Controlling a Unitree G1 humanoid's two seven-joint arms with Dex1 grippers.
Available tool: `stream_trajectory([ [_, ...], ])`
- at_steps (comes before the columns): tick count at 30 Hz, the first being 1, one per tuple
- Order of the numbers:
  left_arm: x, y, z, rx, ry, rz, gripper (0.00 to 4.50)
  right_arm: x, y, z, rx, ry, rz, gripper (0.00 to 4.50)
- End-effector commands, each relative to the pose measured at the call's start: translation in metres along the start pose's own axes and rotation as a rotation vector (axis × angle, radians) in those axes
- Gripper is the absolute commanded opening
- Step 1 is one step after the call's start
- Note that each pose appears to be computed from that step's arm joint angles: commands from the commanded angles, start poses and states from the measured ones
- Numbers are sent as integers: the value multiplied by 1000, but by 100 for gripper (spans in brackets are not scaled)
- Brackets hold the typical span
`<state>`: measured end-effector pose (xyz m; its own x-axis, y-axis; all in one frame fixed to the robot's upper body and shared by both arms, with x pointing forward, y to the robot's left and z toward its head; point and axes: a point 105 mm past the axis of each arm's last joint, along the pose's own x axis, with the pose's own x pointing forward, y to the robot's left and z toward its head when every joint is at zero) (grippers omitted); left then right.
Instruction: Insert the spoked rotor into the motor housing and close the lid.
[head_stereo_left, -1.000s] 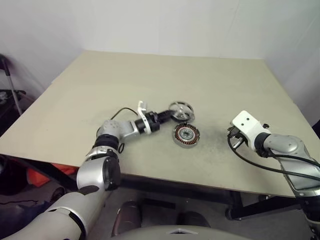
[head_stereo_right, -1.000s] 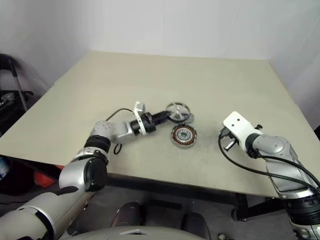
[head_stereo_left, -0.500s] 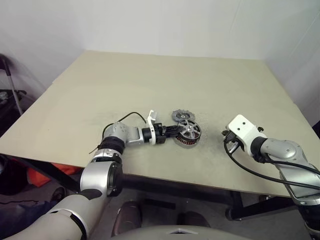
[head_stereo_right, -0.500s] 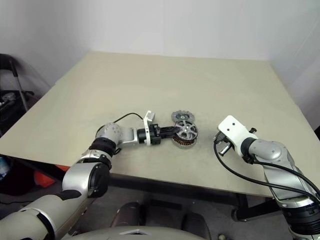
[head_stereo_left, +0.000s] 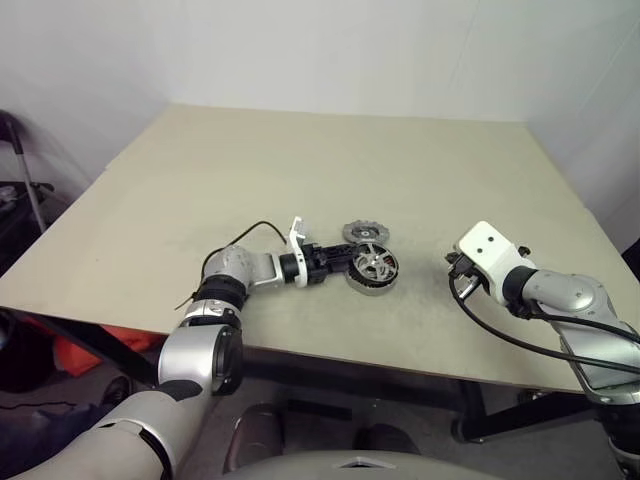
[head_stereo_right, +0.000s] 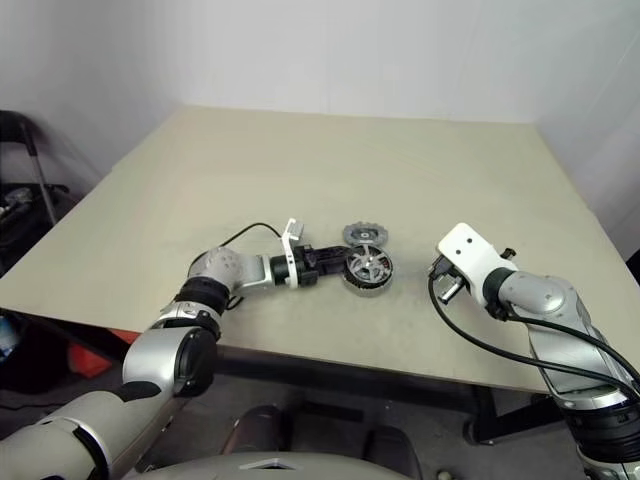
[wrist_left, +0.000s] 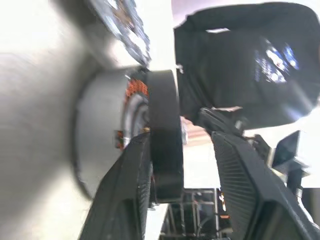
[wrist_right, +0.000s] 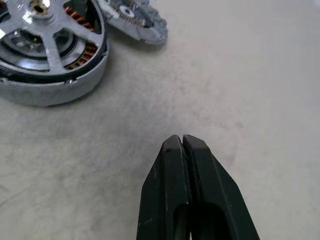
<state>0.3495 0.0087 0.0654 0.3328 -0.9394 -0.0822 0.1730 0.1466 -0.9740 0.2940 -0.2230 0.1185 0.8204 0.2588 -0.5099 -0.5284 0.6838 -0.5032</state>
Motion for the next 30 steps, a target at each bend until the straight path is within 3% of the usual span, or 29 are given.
stream_trajectory([
  [1, -9, -3, 15, 36, -39, 21, 196, -1, -8, 14, -29, -47, -35, 0],
  [6, -30, -3, 33, 67, -103, 38, 196, 0, -8, 41, 1, -164, -13, 0],
  [11, -38, -2, 44, 144, -156, 68, 196, 3, 13, 66, 43, -276, 90, 0],
  [18, -52, 7, 61, 254, -277, 157, 196, 21, 46, 69, 89, -282, 186, 0],
  [22, -57, 13, 63, 257, -300, 194, 196, 41, 67, 45, 139, -205, 228, 0],
  [30, -59, 21, 61, 263, -310, 225, 196, 42, 60, 44, 149, -206, 201, 0],
])
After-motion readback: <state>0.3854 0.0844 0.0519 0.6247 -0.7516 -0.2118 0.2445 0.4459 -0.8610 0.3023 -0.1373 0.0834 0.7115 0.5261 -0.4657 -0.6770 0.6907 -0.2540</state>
